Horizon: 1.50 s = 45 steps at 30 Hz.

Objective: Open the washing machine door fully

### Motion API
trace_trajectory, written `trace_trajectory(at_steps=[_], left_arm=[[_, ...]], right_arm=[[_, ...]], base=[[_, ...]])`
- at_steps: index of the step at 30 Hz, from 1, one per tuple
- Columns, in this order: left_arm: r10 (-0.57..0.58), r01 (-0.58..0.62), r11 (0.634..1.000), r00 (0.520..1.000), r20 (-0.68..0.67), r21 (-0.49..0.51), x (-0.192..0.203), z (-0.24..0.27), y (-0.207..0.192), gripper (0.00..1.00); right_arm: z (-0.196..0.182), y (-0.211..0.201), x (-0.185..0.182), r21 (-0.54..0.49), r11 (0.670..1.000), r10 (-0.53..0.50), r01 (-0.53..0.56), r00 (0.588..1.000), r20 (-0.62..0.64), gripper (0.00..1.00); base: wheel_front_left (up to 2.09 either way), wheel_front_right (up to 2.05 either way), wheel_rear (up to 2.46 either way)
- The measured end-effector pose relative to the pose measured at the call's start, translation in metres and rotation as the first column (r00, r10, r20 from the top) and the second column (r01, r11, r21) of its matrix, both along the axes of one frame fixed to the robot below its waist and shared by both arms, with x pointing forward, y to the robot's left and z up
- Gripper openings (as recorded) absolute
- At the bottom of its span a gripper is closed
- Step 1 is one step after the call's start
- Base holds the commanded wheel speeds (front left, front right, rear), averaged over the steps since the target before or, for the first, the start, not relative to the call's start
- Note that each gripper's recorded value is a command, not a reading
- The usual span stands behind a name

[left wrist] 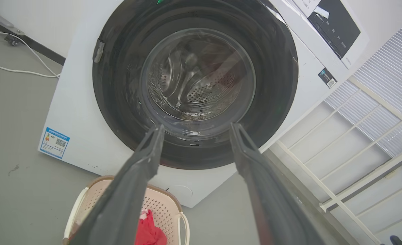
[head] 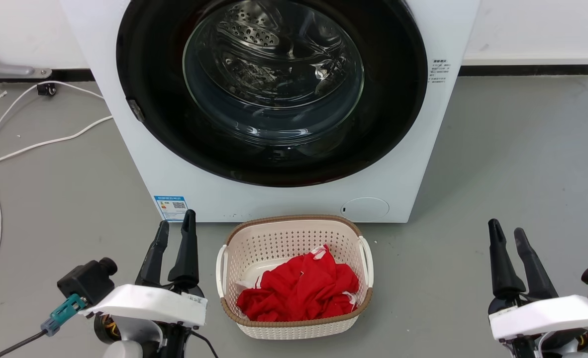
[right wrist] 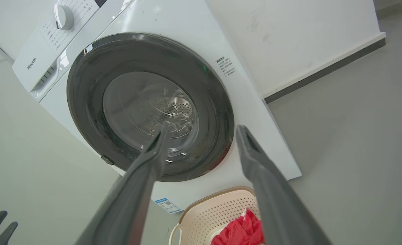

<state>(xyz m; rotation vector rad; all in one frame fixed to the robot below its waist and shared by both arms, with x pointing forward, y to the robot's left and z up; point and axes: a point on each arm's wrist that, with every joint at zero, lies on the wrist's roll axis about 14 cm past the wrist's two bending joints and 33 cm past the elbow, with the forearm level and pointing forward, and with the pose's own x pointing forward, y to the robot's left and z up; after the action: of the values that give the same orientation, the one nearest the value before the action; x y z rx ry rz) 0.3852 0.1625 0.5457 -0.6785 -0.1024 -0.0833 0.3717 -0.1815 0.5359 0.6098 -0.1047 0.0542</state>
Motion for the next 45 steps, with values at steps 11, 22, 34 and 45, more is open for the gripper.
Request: trace_trajectory(at_steps=[11,22,34,45], left_arm=[[-0.001,-0.006,0.986,0.999,0.045,0.166,0.0,0.008,-0.008,1.0],[-0.003,-0.017,0.957,0.998,0.069,0.291,-0.001,0.01,-0.013,1.0],[-0.009,-0.029,0.913,0.996,0.092,0.406,-0.001,0.01,-0.018,1.0],[0.0,-0.062,0.867,0.992,0.125,0.494,-0.003,0.013,-0.018,1.0]], right_arm=[[0.003,0.004,-0.002,-0.152,0.988,0.003,0.0,1.0,0.02,1.0],[0.001,0.007,-0.006,-0.266,0.964,0.011,-0.008,1.0,0.01,1.0],[0.004,0.009,-0.006,-0.373,0.928,0.015,-0.006,1.0,0.022,1.0],[0.005,0.013,-0.008,-0.453,0.891,0.025,-0.009,0.999,0.029,1.0]], base=[[0.0,0.0,0.0],[0.0,0.0,0.0],[0.0,0.0,0.0],[0.0,0.0,0.0]])
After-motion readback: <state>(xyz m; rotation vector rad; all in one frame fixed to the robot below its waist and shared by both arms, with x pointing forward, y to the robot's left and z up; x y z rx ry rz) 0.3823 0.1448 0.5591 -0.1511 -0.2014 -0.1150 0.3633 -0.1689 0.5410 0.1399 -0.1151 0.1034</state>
